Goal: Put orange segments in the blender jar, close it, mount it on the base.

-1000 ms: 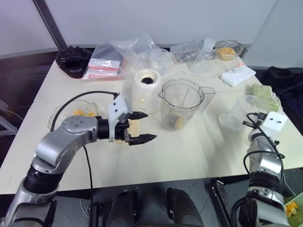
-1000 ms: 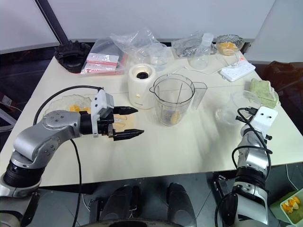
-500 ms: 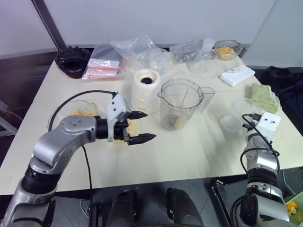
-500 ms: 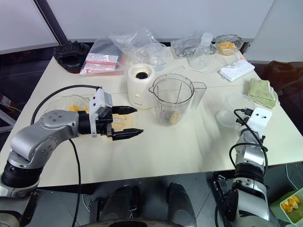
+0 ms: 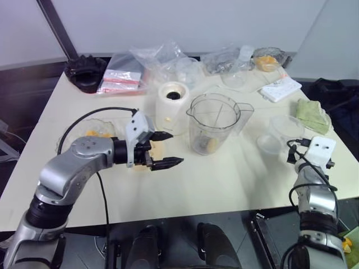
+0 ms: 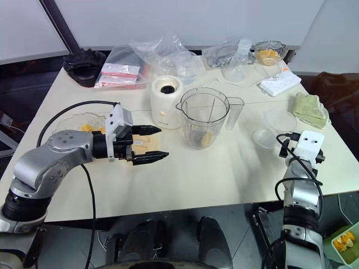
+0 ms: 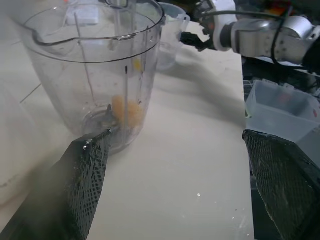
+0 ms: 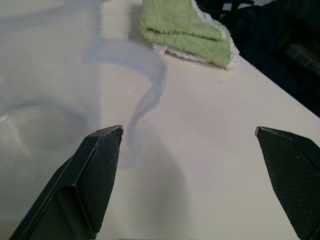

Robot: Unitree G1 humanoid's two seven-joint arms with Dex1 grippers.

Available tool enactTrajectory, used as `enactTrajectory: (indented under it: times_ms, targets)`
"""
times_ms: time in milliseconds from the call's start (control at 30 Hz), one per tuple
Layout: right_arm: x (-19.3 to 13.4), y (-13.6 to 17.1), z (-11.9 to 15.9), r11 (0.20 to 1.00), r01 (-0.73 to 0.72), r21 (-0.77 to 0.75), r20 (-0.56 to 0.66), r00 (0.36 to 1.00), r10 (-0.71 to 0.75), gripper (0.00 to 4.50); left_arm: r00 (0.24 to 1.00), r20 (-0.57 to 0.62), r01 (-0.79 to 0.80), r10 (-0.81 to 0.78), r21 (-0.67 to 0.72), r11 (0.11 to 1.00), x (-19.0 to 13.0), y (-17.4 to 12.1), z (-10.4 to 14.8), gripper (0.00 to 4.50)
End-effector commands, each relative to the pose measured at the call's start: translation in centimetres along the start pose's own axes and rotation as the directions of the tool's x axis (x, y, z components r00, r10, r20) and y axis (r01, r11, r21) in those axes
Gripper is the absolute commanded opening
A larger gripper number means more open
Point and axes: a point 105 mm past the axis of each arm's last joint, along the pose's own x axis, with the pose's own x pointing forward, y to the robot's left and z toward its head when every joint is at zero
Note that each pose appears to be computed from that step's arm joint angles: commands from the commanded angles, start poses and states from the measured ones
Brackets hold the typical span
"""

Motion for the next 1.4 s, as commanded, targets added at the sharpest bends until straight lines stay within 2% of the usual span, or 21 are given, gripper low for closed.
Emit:
enactTrajectory:
  times_ms: [33, 267, 367, 533, 633, 700, 767, 900, 1033, 1133, 1233, 1400]
  targets:
    - [-1.0, -0.2, 2.0, 1.0, -0.008, -0.01, 0.075, 0.997, 0.009, 4.4, 1.0, 0.029, -0.008, 0.007, 0.047, 0.999, -0.1, 0.3, 1.0, 4.37]
    - [-5.2, -0.4, 3.4, 0.996, -0.082, -0.025, 0.132, 0.988, 0.084, 4.4, 0.996, 0.001, -0.084, 0.084, 0.067, 0.994, -0.1, 2.3, 0.6, 4.37]
    - [-9.1, 0.4, 4.0, 0.971, -0.236, -0.044, 0.143, 0.96, 0.24, 4.4, 0.984, -0.095, -0.136, 0.15, 0.142, 0.98, -0.5, 4.5, -0.3, 4.37]
    - [-12.9, 0.2, 4.5, 0.904, -0.419, -0.084, 0.103, 0.899, 0.426, 4.4, 0.949, -0.243, -0.138, 0.204, 0.261, 0.955, -0.8, 7.2, -1.0, 4.37]
    - [-14.6, 0.2, 4.3, 0.827, -0.55, -0.115, 0.034, 0.83, 0.556, 4.4, 0.918, -0.332, -0.094, 0.218, 0.352, 0.931, -0.9, 8.5, -1.7, 4.37]
    - [-15.7, 0.2, 4.2, 0.769, -0.629, -0.113, -0.015, 0.775, 0.631, 4.4, 0.902, -0.375, -0.072, 0.216, 0.362, 0.929, -1.0, 9.3, -2.0, 4.37]
    - [-17.7, 1.2, 4.3, 0.663, -0.742, -0.096, -0.046, 0.669, 0.742, 4.4, 0.878, -0.432, -0.028, 0.207, 0.385, 0.923, -1.2, 10.5, -2.5, 4.37]
    - [-20.3, 3.4, 4.8, 0.526, -0.849, -0.057, -0.042, 0.528, 0.848, 4.4, 0.839, -0.52, 0.082, 0.161, 0.413, 0.907, -1.5, 11.7, -3.7, 4.37]
    - [-21.5, 5.2, 5.2, 0.453, -0.891, -0.023, -0.018, 0.454, 0.891, 4.4, 0.789, -0.602, 0.183, 0.125, 0.425, 0.886, -1.6, 12.7, -5.0, 4.37]
    - [-21.9, 6.2, 5.3, 0.428, -0.904, -0.017, -0.012, 0.428, 0.904, 4.4, 0.764, -0.641, 0.243, 0.073, 0.392, 0.887, -1.7, 12.9, -5.6, 4.37]
    - [-21.7, 6.7, 5.3, 0.432, -0.902, -0.011, -0.005, 0.432, 0.902, 4.4, 0.738, -0.675, 0.304, 0.018, 0.356, 0.883, -1.8, 12.8, -6.4, 4.37]
    - [-21.8, 7.2, 5.4, 0.435, -0.9, -0.004, 0.007, 0.435, 0.9, 4.4, 0.716, -0.698, 0.316, 0.007, 0.333, 0.888, -0.5, 12.9, -8.0, 4.37]
